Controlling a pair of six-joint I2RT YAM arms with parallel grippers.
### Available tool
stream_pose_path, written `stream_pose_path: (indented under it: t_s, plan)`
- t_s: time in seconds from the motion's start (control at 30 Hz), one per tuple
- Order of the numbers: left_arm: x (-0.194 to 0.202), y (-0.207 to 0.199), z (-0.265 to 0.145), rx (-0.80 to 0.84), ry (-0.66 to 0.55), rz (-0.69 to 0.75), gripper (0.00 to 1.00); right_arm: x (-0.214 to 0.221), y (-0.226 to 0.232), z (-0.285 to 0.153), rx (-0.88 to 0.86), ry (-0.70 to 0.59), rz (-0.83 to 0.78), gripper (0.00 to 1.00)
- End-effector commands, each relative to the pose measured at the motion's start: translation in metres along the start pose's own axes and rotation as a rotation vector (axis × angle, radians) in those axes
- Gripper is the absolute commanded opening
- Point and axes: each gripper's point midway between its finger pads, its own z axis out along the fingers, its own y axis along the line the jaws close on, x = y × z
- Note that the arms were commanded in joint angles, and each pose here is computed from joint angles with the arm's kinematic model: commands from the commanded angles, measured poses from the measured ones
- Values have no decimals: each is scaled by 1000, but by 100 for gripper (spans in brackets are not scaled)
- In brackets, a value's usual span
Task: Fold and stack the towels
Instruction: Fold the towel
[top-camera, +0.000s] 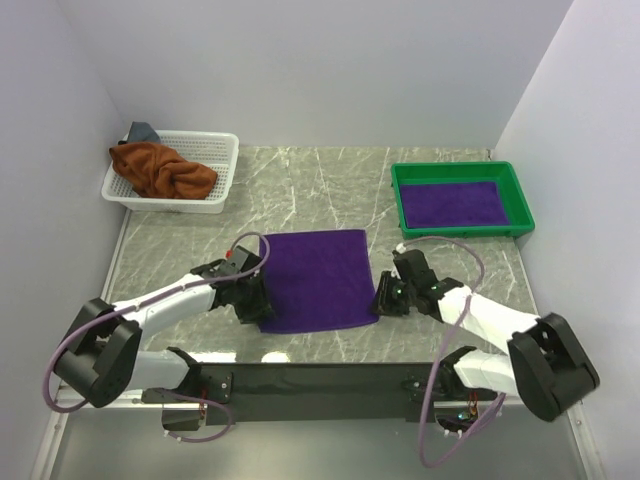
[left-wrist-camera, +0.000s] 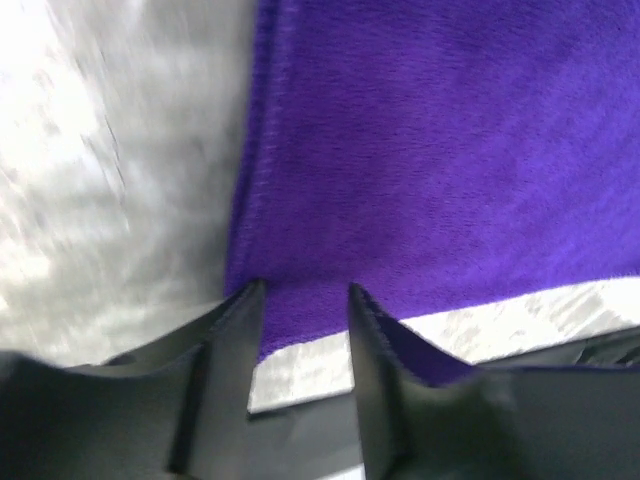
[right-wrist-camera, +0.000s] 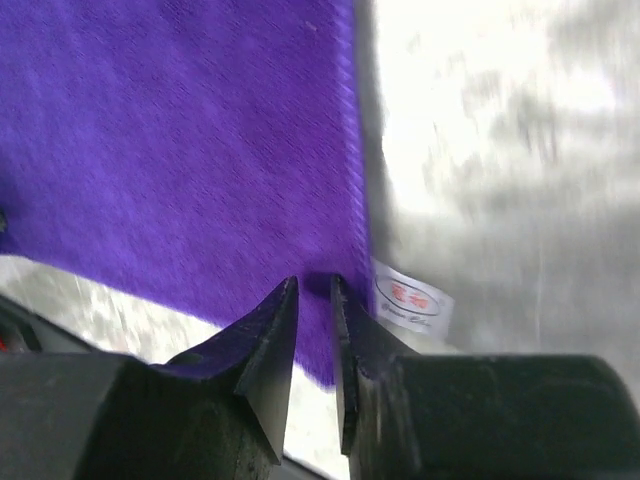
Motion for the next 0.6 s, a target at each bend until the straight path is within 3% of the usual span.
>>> stream_pose_path:
  t_s: [0.0,0.03,0.13,0.27,0.33,0.4,0.57]
  plan:
    - [26,24,-8,-88,84,6,48,26,-16,-17,55,77,8,30]
    - [24,24,-12,-104,81,10,50,9,-4,-23,32,34,-16,36]
    - [-8,5,-33,-106,-27,57,61,-41,22,-47,20,-117,-139,38]
    - [-80,-45,-69,-25,-258,85,61,-102,58,-68,-34,-276,-232,38]
    - [-106,-60,-74,20,-319,63,62,-130,85,-67,-114,-332,-226,38]
    - [-134,-90,-77,138,-394,55,60,-152,108,-58,-198,-384,-190,38]
    - [-181,-96,-43,217,-449,-28,50,-193,130,-28,-282,-451,-96,37]
